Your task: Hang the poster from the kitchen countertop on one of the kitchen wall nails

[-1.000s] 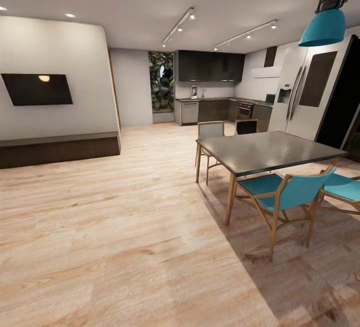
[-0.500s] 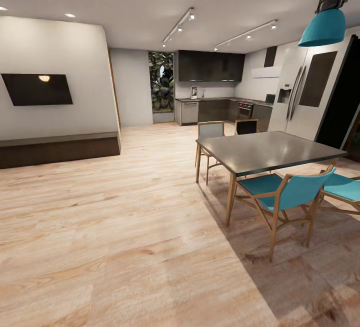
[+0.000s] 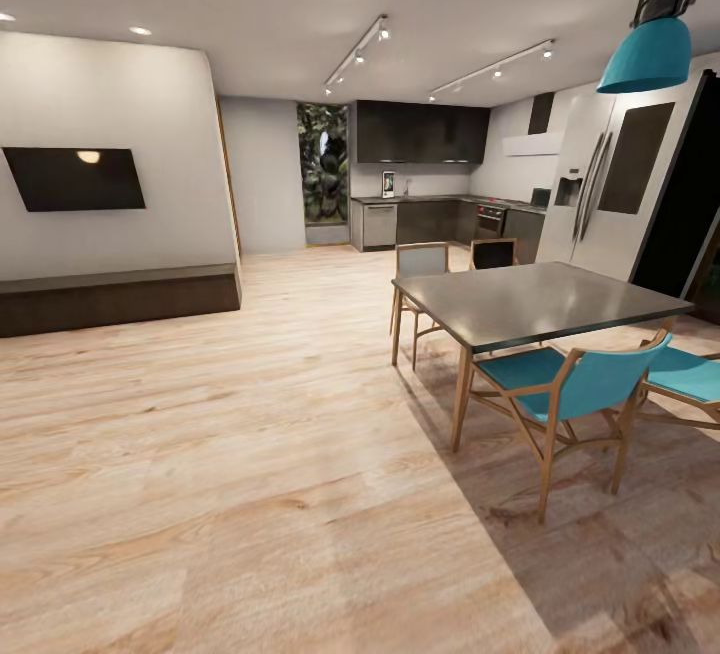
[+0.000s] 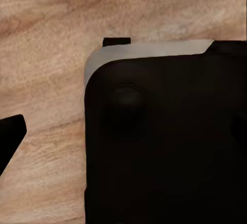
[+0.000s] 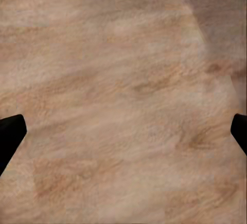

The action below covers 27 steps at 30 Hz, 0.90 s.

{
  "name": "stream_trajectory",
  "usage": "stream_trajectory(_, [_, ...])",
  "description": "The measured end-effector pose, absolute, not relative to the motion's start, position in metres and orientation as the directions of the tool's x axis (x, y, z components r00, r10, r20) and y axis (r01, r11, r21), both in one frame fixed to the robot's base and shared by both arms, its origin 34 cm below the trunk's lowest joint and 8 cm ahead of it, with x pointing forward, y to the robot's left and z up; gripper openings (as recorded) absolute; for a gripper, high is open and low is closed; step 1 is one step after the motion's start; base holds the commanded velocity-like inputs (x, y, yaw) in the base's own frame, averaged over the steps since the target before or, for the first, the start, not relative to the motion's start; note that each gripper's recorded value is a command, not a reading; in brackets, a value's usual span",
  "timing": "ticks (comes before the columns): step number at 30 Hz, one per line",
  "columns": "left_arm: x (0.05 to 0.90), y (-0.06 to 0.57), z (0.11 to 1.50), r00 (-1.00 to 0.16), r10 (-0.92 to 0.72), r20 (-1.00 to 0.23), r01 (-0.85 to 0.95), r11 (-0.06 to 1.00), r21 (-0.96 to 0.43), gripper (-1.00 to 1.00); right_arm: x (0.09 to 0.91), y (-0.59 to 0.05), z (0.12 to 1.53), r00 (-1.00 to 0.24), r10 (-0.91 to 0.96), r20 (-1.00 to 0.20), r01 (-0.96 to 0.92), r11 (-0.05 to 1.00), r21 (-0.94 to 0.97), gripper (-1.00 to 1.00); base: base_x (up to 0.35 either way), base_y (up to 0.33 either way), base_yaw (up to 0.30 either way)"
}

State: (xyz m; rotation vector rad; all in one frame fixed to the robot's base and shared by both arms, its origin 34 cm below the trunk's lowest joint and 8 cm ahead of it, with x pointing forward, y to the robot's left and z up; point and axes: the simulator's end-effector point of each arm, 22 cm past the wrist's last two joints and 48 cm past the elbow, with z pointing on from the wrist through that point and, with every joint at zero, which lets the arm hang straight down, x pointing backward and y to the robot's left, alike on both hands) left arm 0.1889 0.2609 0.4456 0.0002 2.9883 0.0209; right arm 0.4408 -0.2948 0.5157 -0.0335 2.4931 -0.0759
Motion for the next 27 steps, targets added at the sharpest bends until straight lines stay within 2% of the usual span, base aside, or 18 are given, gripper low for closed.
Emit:
stream_trajectory(1, [0.272, 0.262, 0.466, -0.945, 0.003, -0.328, -0.002, 1.000, 0.016, 1.00, 0.561, -0.294, 0.587, -0.647, -0.049, -0.761, 0.001, 0.998, -0.065, 1.00, 0.000, 0.000, 0.000])
stream_trajectory(2, [0.364, 0.264, 0.510, -0.854, 0.007, -0.520, -0.004, 1.000, 0.020, 1.00, 0.605, -0.295, 0.617, -0.591, -0.050, -0.805, 0.006, 0.998, -0.067, 1.00, 0.000, 0.000, 0.000])
stream_trajectory(3, [0.381, 0.265, 0.520, -0.832, 0.008, -0.555, -0.005, 1.000, 0.021, 1.00, 0.591, -0.295, 0.607, -0.608, -0.051, -0.792, 0.005, 0.998, -0.068, 1.00, 0.000, 0.000, 0.000])
stream_trajectory(4, [0.373, 0.265, 0.516, -0.842, 0.007, -0.540, -0.005, 1.000, 0.022, 1.00, 0.530, -0.296, 0.569, -0.682, -0.051, -0.730, -0.001, 0.998, -0.068, 1.00, 0.000, 0.000, 0.000])
stream_trajectory(5, [0.374, 0.266, 0.516, -0.842, 0.008, -0.540, -0.005, 1.000, 0.022, 1.00, 0.514, -0.296, 0.559, -0.700, -0.051, -0.712, -0.003, 0.998, -0.069, 1.00, 0.000, 0.000, 0.000])
stream_trajectory(16, [0.373, 0.273, 0.516, -0.842, -0.008, -0.539, -0.025, 0.999, 0.025, 1.00, 0.523, -0.297, 0.564, -0.692, -0.053, -0.720, -0.004, 0.997, -0.071, 1.00, 0.016, 0.003, 0.000])
stream_trajectory(22, [0.372, 0.273, 0.516, -0.842, -0.008, -0.540, -0.025, 0.999, 0.023, 1.00, 0.522, -0.297, 0.563, -0.694, -0.054, -0.718, -0.004, 0.997, -0.071, 1.00, 0.255, 0.064, 0.011])
stream_trajectory(27, [0.372, 0.273, 0.516, -0.842, -0.007, -0.539, -0.023, 0.999, 0.024, 1.00, 0.522, -0.297, 0.563, -0.694, -0.053, -0.718, -0.004, 0.997, -0.071, 1.00, 0.334, 0.003, 0.174])
